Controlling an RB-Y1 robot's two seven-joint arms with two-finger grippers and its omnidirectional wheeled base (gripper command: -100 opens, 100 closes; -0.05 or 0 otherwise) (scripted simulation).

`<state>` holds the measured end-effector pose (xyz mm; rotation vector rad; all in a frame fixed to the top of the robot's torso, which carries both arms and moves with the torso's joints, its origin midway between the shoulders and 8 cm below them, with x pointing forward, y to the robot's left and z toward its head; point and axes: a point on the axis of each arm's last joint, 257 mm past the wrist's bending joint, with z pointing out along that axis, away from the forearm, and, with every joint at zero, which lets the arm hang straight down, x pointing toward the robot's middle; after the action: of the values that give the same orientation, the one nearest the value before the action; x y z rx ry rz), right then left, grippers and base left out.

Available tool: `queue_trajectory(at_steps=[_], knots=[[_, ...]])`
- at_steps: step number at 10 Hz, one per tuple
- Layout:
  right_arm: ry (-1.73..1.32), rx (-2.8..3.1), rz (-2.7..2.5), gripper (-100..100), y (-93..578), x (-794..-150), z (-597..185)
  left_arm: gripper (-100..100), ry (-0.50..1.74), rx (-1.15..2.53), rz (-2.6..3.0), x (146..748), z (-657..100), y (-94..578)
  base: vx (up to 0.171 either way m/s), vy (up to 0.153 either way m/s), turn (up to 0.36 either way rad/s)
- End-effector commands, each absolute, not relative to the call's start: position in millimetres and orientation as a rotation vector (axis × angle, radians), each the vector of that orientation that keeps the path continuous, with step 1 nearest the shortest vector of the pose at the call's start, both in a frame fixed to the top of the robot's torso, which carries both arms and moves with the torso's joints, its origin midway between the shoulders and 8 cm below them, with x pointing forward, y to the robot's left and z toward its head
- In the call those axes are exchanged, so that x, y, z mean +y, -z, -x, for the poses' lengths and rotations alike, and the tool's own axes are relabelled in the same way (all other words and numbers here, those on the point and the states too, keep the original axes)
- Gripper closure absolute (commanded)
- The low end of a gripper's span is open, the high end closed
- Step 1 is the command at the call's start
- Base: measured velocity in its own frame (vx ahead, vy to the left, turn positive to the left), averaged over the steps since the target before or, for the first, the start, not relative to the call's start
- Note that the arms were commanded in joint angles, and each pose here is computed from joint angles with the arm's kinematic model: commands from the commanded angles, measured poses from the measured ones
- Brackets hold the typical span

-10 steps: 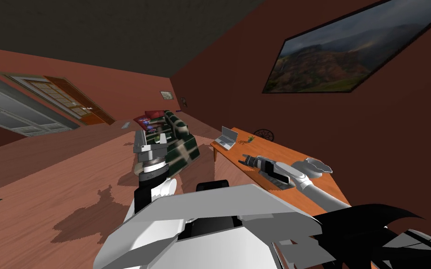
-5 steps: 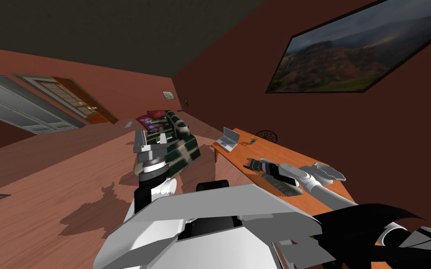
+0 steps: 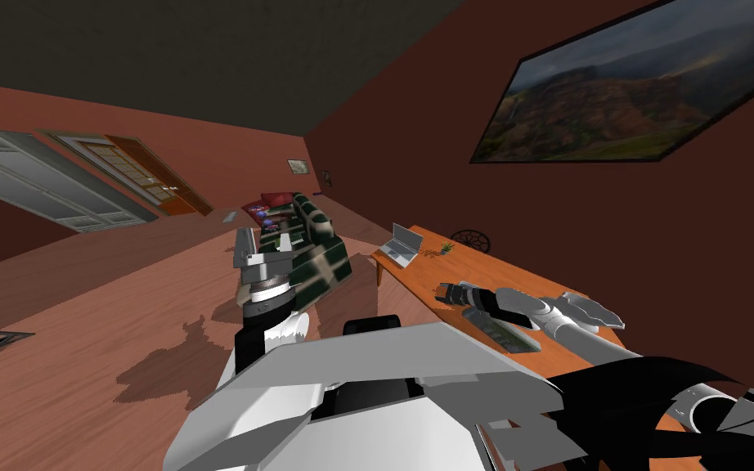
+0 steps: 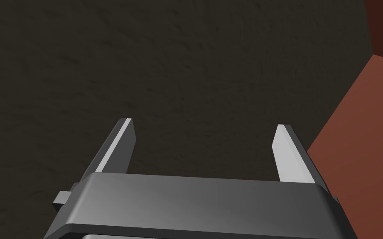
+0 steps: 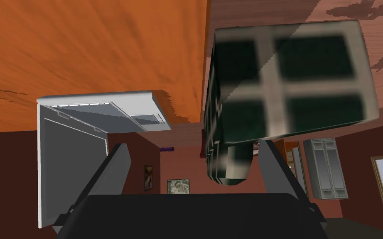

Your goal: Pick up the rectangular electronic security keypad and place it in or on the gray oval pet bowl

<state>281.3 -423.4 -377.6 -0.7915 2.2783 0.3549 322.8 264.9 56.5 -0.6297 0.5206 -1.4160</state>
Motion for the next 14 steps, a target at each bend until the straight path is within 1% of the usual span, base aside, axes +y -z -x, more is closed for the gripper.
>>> queue_trajectory(at_steps=[1, 2, 3, 4, 6, 7, 8, 9, 12, 13, 14], knots=[[-0.319, 2.351, 0.845, -100, 390.5, -448.3, -260.9, 0, 1.416, 0.521, 0.630, 264.9, -322.8, -56.5, 0.054, -0.002, 0.057], [-0.304, 2.368, 0.831, -100, 393.2, -457.0, -258.1, 0, 1.416, 0.521, 0.630, 264.9, -322.8, -56.5, 0.048, -0.005, 0.023], [-0.272, 2.434, 0.871, -100, 401.9, -479.7, -238.2, 0, 1.416, 0.521, 0.630, 264.9, -322.8, -56.5, 0.055, -0.011, 0.051], [-0.267, 2.440, 0.866, -100, 402.7, -482.9, -237.1, 0, 1.416, 0.521, 0.630, 264.9, -322.8, -56.5, 0.044, -0.014, 0.024], [-0.206, 2.576, 0.927, -100, 415.1, -529.2, -193.3, 0, 1.416, 0.521, 0.630, 264.9, -322.8, -56.5, 0.059, -0.012, 0.051], [-0.203, 2.578, 0.925, -100, 415.2, -530.6, -192.7, 0, 1.416, 0.521, 0.630, 264.9, -322.8, -56.5, 0.055, -0.014, 0.022], [-0.178, 2.644, 0.949, -100, 418.8, -551.7, -170.2, 0, 1.416, 0.521, 0.630, 264.9, -322.8, -56.5, 0.049, -0.008, 0.035], [-0.178, 2.644, 0.949, -100, 418.8, -551.7, -170.2, 0, 1.416, 0.521, 0.630, 264.9, -322.8, -56.5, 0.034, -0.009, 0.015], [-0.128, 2.816, 1.002, -100, 421.9, -601.2, -106.5, 0, 1.416, 0.521, 0.630, 264.9, -322.8, -56.5, 0.045, -0.016, 0.036], [-0.128, 2.816, 1.002, -100, 421.9, -601.2, -106.5, 0, 1.416, 0.521, 0.630, 264.9, -322.8, -56.5, 0.034, -0.021, 0.013], [-0.120, 2.863, 1.013, -100, 421.4, -613.0, -88.2, 0, 1.416, 0.521, 0.630, 264.9, -322.8, -56.5, 0.019, -0.013, 0.018]])
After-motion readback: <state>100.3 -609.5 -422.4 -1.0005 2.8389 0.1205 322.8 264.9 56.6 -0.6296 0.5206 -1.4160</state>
